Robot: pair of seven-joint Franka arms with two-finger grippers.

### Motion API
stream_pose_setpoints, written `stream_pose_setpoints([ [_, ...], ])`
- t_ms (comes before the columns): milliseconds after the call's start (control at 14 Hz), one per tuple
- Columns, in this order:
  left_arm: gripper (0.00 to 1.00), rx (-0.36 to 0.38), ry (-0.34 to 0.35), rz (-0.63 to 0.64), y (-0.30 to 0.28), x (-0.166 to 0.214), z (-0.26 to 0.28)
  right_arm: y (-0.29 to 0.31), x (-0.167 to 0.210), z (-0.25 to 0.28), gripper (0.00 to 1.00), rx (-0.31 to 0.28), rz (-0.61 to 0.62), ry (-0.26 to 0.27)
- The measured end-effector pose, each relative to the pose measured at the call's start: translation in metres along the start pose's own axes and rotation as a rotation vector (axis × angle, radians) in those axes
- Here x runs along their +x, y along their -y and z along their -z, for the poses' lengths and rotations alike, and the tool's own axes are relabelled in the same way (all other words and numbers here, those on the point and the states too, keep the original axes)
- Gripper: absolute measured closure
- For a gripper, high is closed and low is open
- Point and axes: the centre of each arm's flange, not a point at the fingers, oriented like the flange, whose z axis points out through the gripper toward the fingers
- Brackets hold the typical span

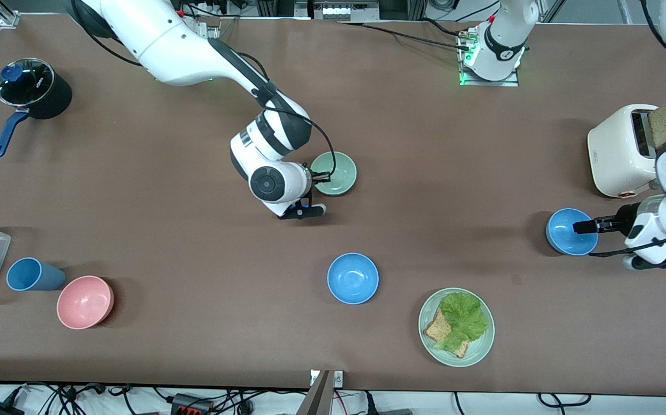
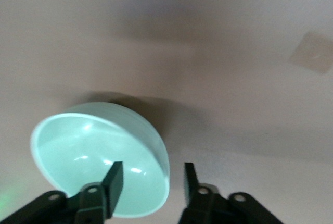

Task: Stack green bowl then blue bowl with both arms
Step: 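Release the green bowl with the right gripper while the left gripper grasps the blue bowl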

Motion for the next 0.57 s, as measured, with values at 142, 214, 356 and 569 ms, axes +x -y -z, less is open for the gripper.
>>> stream_pose_setpoints([
  [142, 0.0, 0.058, 0.002, -0.055, -0.007, 0.005, -0.006, -0.005, 0.0, 0.061, 0.21, -0.023, 0.001, -0.045],
  [214, 0.0, 0.065, -0.002, -0.088, -0.007, 0.007, -0.008, -0.015, 0.0, 0.095, 0.09, -0.032, -0.013, -0.072],
  [356, 0.0, 0.063, -0.036, -0.145, 0.007, 0.012, -0.012, -0.051, 0.004, 0.16, 0.0, -0.036, -0.06, -0.142],
  [569, 0.0, 0.054, -0.062, -0.172, 0.042, 0.014, -0.031, -0.125, 0.01, 0.226, 0.0, -0.187, -0.107, -0.264],
])
